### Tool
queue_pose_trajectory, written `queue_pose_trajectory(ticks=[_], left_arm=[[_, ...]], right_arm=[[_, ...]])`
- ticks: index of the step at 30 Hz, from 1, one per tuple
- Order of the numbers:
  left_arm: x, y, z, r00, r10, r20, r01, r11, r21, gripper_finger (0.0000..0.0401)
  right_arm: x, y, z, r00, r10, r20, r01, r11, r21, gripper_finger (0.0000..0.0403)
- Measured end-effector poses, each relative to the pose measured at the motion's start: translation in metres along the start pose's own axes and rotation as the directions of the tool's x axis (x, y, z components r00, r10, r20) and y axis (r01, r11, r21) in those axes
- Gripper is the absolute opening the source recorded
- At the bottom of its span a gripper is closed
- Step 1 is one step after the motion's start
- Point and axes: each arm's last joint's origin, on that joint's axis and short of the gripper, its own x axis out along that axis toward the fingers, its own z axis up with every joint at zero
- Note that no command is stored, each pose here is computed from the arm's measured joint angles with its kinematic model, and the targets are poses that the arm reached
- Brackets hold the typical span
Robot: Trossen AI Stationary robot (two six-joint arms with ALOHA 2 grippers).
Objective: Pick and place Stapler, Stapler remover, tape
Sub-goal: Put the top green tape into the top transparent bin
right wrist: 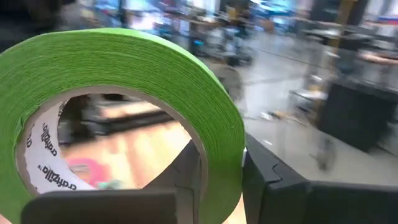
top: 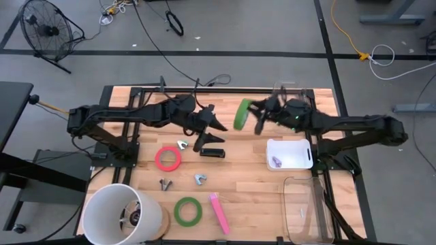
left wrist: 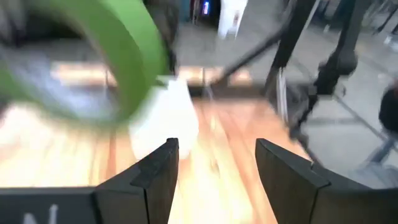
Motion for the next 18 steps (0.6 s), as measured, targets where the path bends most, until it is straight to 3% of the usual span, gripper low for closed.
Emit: queue_pose_trajectory(ticks=[5, 9, 15, 18], left_arm=[[-0.005, 0.008, -0.014, 0.99, 0.033, -0.136, -0.041, 0.997, -0.059, 0.0219], [-0.008, 0.012, -0.02, 0.978, 0.063, -0.199, -0.08, 0.994, -0.074, 0.0219], [-0.009, 0.015, -0.02, 0.975, 0.097, -0.201, -0.11, 0.993, -0.053, 0.0219], [-0.009, 0.015, -0.02, 0.975, 0.097, -0.201, -0.11, 0.993, -0.053, 0.022]], right_arm=[[-0.028, -0.028, -0.006, 0.971, -0.179, -0.161, 0.181, 0.983, -0.003, 0.006], [-0.047, -0.056, -0.014, 0.89, -0.365, -0.272, 0.378, 0.926, -0.007, 0.006], [-0.059, -0.096, -0.019, 0.764, -0.522, -0.379, 0.568, 0.823, 0.013, 0.006], [-0.059, -0.116, -0.027, 0.677, -0.562, -0.475, 0.636, 0.771, -0.006, 0.006]])
